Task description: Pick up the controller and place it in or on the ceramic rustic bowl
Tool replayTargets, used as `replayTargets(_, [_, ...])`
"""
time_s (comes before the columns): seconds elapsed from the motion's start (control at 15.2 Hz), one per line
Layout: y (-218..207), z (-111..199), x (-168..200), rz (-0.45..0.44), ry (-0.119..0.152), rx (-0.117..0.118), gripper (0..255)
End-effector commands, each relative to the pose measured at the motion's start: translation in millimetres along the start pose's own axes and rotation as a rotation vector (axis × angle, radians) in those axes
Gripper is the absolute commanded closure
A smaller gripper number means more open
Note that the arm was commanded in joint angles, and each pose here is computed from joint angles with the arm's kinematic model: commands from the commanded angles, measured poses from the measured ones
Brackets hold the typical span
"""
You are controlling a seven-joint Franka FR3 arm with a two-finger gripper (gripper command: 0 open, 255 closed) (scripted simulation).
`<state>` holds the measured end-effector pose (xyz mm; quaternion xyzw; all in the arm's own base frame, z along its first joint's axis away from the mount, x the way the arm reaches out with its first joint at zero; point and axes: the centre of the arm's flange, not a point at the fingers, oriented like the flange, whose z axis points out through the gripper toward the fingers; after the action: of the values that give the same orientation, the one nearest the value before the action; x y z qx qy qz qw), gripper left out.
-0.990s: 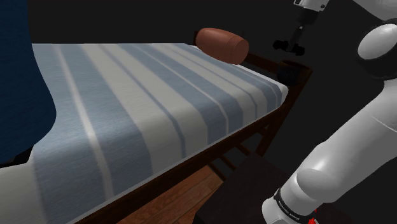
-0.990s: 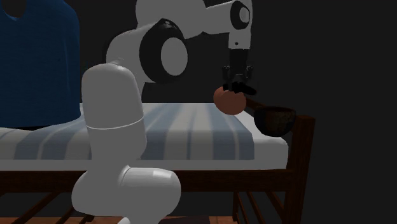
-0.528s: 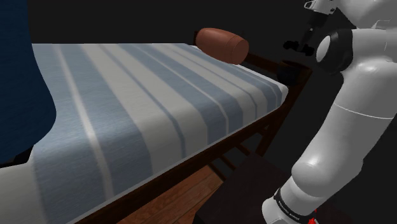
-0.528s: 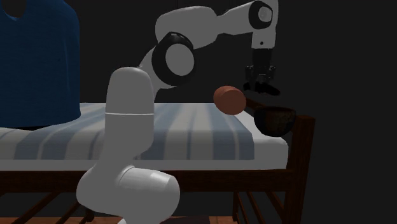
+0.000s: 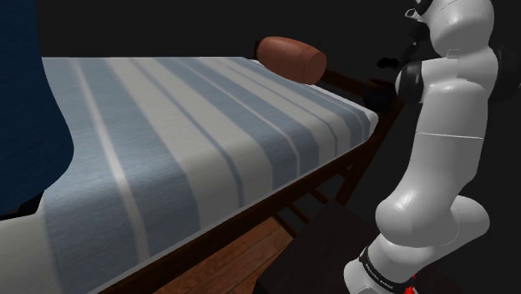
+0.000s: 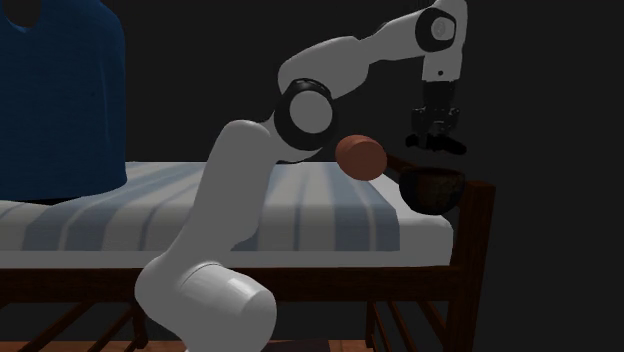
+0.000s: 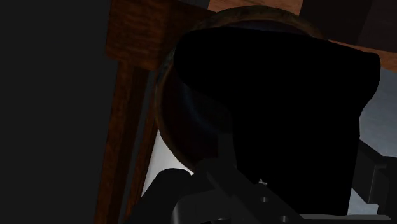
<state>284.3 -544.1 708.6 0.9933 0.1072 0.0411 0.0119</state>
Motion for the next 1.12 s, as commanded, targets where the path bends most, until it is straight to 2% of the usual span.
replayTargets(0.0, [0.8, 10.2, -1.4, -0.001, 0.0, -0.001, 255])
replayTargets(0.59, [-0.7, 56.4, -5.1, -0.001, 0.0, -0.001, 255])
replayTargets(1.06, [-0.7, 56.4, -5.1, -0.001, 0.0, -0.001, 255])
